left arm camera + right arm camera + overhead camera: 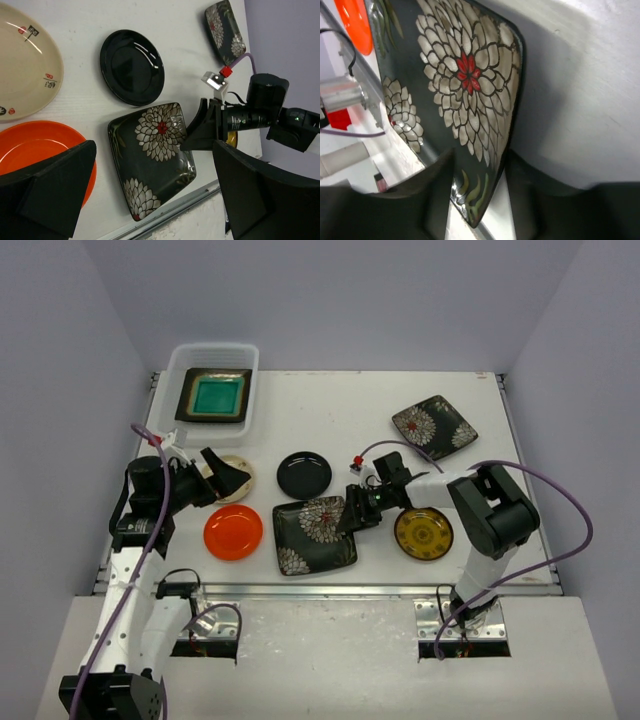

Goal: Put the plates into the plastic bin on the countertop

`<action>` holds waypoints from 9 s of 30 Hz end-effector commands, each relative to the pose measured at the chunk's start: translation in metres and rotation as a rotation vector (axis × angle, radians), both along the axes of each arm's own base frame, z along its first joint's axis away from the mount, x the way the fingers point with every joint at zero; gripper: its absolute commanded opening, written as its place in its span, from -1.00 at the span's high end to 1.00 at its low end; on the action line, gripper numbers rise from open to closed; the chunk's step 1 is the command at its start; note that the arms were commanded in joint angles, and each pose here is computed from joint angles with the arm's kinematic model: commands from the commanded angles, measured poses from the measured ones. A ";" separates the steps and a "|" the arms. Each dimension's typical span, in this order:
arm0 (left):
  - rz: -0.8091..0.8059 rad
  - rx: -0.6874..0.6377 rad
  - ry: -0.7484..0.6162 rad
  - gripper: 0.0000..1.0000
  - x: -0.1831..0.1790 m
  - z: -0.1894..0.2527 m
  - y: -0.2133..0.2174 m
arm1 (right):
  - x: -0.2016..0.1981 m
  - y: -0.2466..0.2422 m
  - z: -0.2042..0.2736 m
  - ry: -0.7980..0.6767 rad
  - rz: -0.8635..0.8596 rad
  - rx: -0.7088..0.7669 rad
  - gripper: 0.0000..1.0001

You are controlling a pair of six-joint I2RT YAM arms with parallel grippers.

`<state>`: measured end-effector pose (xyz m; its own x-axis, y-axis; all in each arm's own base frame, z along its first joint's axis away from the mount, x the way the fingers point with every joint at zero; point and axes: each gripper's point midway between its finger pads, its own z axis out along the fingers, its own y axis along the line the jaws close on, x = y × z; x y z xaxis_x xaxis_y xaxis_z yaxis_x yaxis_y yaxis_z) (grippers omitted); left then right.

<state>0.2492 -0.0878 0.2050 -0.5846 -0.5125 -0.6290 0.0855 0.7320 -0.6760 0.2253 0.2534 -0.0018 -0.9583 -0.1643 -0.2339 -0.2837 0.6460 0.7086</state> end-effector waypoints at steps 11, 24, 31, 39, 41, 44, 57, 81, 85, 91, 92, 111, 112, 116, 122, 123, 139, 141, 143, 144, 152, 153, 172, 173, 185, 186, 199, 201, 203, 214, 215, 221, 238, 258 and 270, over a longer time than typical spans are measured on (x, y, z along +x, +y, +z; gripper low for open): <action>-0.140 -0.011 -0.021 -1.00 -0.013 -0.007 -0.017 | 0.009 -0.011 0.021 0.013 -0.168 0.123 1.00; -0.369 -0.137 0.015 -1.00 -0.010 -0.024 -0.084 | 0.007 -0.011 0.147 -0.111 -0.095 0.463 1.00; -0.427 -0.139 0.042 -0.80 -0.003 -0.034 -0.102 | 0.004 -0.009 0.177 -0.153 -0.061 0.519 1.00; -0.501 -0.127 0.028 0.90 -0.002 -0.029 -0.132 | 0.007 -0.005 0.190 -0.168 -0.062 0.547 1.00; -0.499 -0.124 0.031 1.00 0.000 -0.027 -0.134 | 0.008 -0.006 0.190 -0.170 -0.068 0.543 1.00; -0.429 -0.092 0.049 1.00 0.010 -0.027 -0.127 | 0.012 -0.011 0.187 -0.183 -0.099 0.533 0.49; 0.341 -0.352 -0.081 1.00 0.139 0.081 0.028 | 0.041 -0.091 0.155 -0.251 -0.452 0.328 -0.98; 1.021 -0.542 -0.091 1.00 0.354 0.024 0.185 | 0.033 -0.092 0.149 -0.245 -0.429 0.346 -0.98; 0.966 -0.557 -0.033 1.00 0.370 0.003 0.174 | 0.034 -0.093 0.145 -0.243 -0.433 0.336 -0.98; 0.985 -0.557 0.036 0.39 0.364 -0.015 0.169 | 0.035 -0.094 0.143 -0.232 -0.445 0.332 -0.98; 0.988 -0.554 0.035 0.24 0.362 -0.015 0.169 | 0.035 -0.094 0.143 -0.234 -0.445 0.331 -0.98; 0.946 -0.423 0.382 -1.00 0.331 -0.077 0.150 | 0.048 -0.115 0.133 -0.251 -0.552 0.159 -0.98; 0.936 -0.427 0.385 -1.00 0.334 -0.078 0.149 | 0.047 -0.114 0.134 -0.251 -0.550 0.165 -0.98; 0.905 -0.433 0.352 -1.00 0.352 -0.063 0.150 | 0.044 -0.115 0.137 -0.262 -0.551 0.170 -0.98; 0.867 -0.404 0.357 -1.00 0.367 -0.052 0.152 | 0.042 -0.117 0.138 -0.281 -0.555 0.153 -0.98; 0.876 -0.388 0.363 -1.00 0.362 -0.050 0.154 | 0.042 -0.118 0.137 -0.281 -0.563 0.145 -0.98; 0.798 -0.345 0.300 -1.00 0.292 -0.001 0.151 | 0.074 -0.170 0.128 -0.181 -0.914 -0.096 -0.98; 0.776 -0.321 0.243 -1.00 0.280 0.030 0.151 | 0.079 -0.184 0.121 -0.156 -0.976 -0.120 -0.98; 0.742 -0.299 0.179 -1.00 0.262 0.061 0.147 | 0.084 -0.201 0.114 -0.126 -1.048 -0.139 -0.98; 0.711 -0.283 0.135 -1.00 0.253 0.074 0.143 | 0.087 -0.209 0.113 -0.106 -1.083 -0.131 -0.98; 0.365 -0.208 -0.104 -1.00 0.106 0.100 0.068 | 0.127 -0.267 0.088 -0.093 -1.313 -0.210 -0.98; 0.323 -0.195 -0.152 -1.00 0.088 0.097 0.058 | 0.137 -0.268 0.083 -0.109 -1.316 -0.192 -0.97; 0.154 0.151 -0.260 -1.00 -0.016 0.055 0.030 | 0.214 -0.323 -0.029 0.082 -1.465 -0.194 -0.66; 0.154 0.151 -0.256 -1.00 -0.015 0.053 0.030 | 0.209 -0.323 -0.039 0.115 -1.458 -0.208 -0.63; 0.129 0.126 -0.200 -1.00 -0.008 0.039 0.026 | 0.208 -0.298 -0.050 0.209 -1.314 -0.051 1.00; 0.124 0.119 -0.189 -1.00 -0.007 0.037 0.025 | 0.208 -0.294 -0.043 0.180 -1.302 -0.039 1.00; -0.225 -0.131 -0.099 -1.00 0.057 0.035 -0.070 | 0.202 -0.161 0.135 -0.264 -0.716 0.131 1.00; -0.245 -0.120 -0.127 -1.00 0.069 0.039 -0.076 | 0.200 -0.139 0.158 -0.298 -0.586 0.113 1.00; -0.265 -0.110 -0.155 -0.99 0.081 0.051 -0.080 | 0.186 -0.109 0.170 -0.275 -0.472 0.127 1.00; -0.450 -0.114 -0.149 -0.66 0.095 0.041 -0.111 | 0.123 -0.019 0.224 -0.239 -0.132 0.379 1.00; -0.451 -0.114 -0.144 -0.55 0.095 0.039 -0.112 | 0.121 -0.017 0.226 -0.244 -0.121 0.385 1.00; -0.470 -0.097 -0.106 0.02 0.088 0.024 -0.117 | 0.114 -0.002 0.241 -0.254 -0.085 0.409 1.00; -0.398 -0.001 -0.016 0.27 0.087 0.000 -0.106 | 0.112 0.000 0.250 -0.254 -0.070 0.414 1.00; -0.167 -0.245 -0.066 1.00 0.120 0.064 -0.086 | 0.118 -0.042 0.187 -0.217 -0.255 0.261 -0.98; 0.729 -0.516 -0.056 1.00 0.204 0.077 0.117 | 0.076 -0.081 0.172 -0.236 -0.437 0.274 -0.98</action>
